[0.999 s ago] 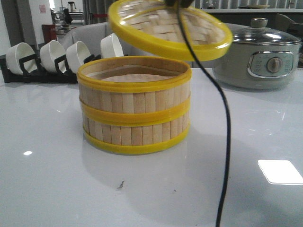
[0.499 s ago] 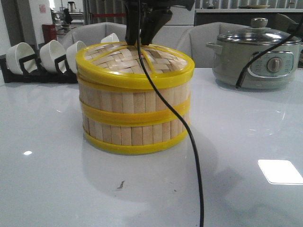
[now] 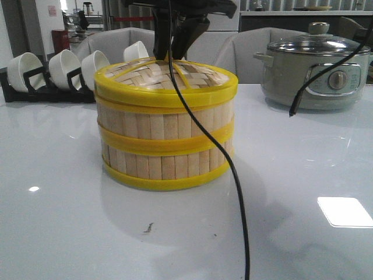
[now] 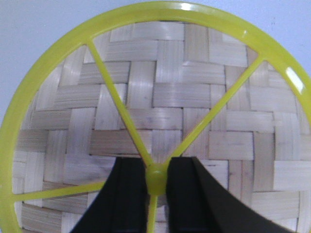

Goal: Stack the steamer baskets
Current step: 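Lower the lid onto the top basket and release the knob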

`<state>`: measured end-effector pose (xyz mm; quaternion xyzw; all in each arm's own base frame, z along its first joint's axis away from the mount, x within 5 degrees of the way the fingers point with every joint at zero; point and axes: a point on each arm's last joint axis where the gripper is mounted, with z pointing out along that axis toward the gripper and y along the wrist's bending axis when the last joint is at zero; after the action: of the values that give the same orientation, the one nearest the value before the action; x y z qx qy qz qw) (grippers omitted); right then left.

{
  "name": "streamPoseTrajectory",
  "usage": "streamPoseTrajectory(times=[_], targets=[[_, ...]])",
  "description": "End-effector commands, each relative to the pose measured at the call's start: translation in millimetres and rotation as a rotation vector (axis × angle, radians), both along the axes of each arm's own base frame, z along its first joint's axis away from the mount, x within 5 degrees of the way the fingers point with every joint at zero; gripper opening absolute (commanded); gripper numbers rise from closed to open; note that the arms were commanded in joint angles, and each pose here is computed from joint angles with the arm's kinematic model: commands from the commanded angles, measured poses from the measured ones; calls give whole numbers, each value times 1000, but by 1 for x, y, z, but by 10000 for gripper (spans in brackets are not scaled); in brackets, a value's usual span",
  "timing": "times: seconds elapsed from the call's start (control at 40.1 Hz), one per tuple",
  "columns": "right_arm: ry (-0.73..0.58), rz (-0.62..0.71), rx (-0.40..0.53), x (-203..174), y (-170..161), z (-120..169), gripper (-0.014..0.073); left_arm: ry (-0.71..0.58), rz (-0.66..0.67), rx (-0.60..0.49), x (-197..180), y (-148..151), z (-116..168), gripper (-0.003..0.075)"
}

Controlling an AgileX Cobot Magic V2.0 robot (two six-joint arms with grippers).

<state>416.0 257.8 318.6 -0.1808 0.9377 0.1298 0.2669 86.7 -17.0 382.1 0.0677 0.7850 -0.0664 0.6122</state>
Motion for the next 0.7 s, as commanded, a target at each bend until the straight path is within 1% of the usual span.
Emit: streamPoseTrajectory(times=[0.0, 0.2, 0.275, 0.35, 0.399, 0.474, 0.549, 0.674], targets=[[-133, 2, 82, -5, -3, 39, 57, -107, -12, -26, 0, -1, 16, 95], [-117, 5, 83, -5, -2, 35, 71, -107, -12, -26, 0, -1, 16, 95], [-104, 7, 86, -6, -1, 35, 126, -107, -12, -26, 0, -1, 16, 95], [-90, 9, 78, -7, -2, 34, 207, -107, -12, -26, 0, -1, 16, 95], [-82, 10, 73, -7, -2, 34, 276, -107, -12, -26, 0, -1, 16, 95], [-81, 10, 72, -8, -2, 34, 344, -107, -12, -26, 0, -1, 16, 95], [-94, 9, 79, -8, -3, 37, 377, -107, -12, -26, 0, -1, 16, 95], [-140, 7, 106, -10, -4, 49, 378, -107, -12, -26, 0, -1, 16, 95]])
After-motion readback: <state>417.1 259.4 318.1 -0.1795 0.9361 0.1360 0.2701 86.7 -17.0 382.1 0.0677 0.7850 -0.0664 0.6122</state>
